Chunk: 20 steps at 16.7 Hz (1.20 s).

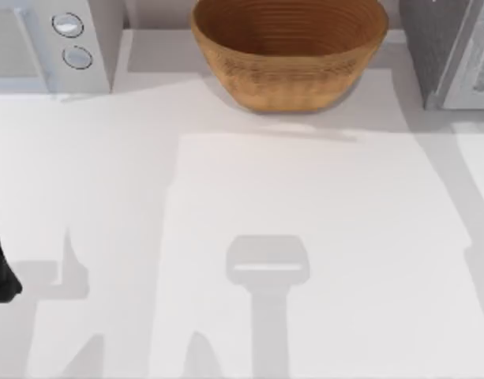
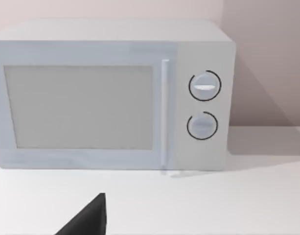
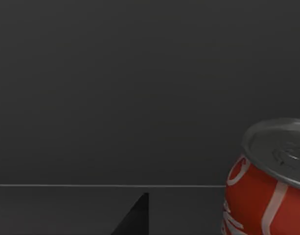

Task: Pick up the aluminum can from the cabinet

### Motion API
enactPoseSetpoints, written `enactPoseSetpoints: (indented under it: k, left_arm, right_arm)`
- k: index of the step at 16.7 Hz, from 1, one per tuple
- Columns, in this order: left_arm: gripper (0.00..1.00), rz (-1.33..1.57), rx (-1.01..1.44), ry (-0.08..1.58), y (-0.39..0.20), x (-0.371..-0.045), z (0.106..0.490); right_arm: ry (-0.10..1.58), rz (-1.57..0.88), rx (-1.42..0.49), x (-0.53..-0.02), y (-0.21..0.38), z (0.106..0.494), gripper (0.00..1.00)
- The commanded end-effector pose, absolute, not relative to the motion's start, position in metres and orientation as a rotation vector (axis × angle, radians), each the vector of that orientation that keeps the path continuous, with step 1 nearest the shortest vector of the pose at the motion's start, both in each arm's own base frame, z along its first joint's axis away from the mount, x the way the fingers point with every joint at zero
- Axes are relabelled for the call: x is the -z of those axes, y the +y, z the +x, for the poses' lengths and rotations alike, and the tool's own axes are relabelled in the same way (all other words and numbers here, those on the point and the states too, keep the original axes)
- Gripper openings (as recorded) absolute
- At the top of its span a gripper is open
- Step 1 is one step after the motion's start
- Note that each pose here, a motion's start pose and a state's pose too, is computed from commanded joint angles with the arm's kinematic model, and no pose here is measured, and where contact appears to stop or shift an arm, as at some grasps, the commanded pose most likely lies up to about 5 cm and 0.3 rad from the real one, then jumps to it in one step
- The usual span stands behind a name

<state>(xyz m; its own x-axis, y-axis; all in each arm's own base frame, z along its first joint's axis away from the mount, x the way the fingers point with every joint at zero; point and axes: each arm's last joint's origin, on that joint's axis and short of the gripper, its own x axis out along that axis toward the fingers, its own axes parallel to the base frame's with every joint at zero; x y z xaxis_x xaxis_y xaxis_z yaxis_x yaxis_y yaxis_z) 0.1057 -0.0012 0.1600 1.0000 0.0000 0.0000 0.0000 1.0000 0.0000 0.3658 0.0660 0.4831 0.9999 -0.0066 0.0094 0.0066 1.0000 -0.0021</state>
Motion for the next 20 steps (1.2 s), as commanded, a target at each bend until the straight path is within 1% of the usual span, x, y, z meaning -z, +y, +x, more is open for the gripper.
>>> enactPoseSetpoints:
  k: [7, 8, 17, 18, 20]
  left_arm:
    - [1.00, 0.000, 0.000, 0.000, -0.001, -0.160, 0.106]
    - [1.00, 0.000, 0.000, 0.000, -0.001, -0.160, 0.106]
    - [1.00, 0.000, 0.000, 0.000, -0.001, -0.160, 0.106]
    - [1.00, 0.000, 0.000, 0.000, -0.001, -0.160, 0.106]
    - [1.00, 0.000, 0.000, 0.000, -0.001, -0.160, 0.106]
  right_arm:
    - [-0.009, -0.002, 0.007, -0.483, 0.066, 0.366, 0.02]
    - [-0.009, -0.002, 0.007, -0.483, 0.066, 0.366, 0.00]
    - [-0.010, -0.001, 0.005, -0.484, 0.067, 0.364, 0.00]
    - [-0.008, -0.001, 0.004, -0.487, 0.068, 0.359, 0.00]
    - [-0.006, -0.001, 0.004, -0.498, 0.073, 0.336, 0.00]
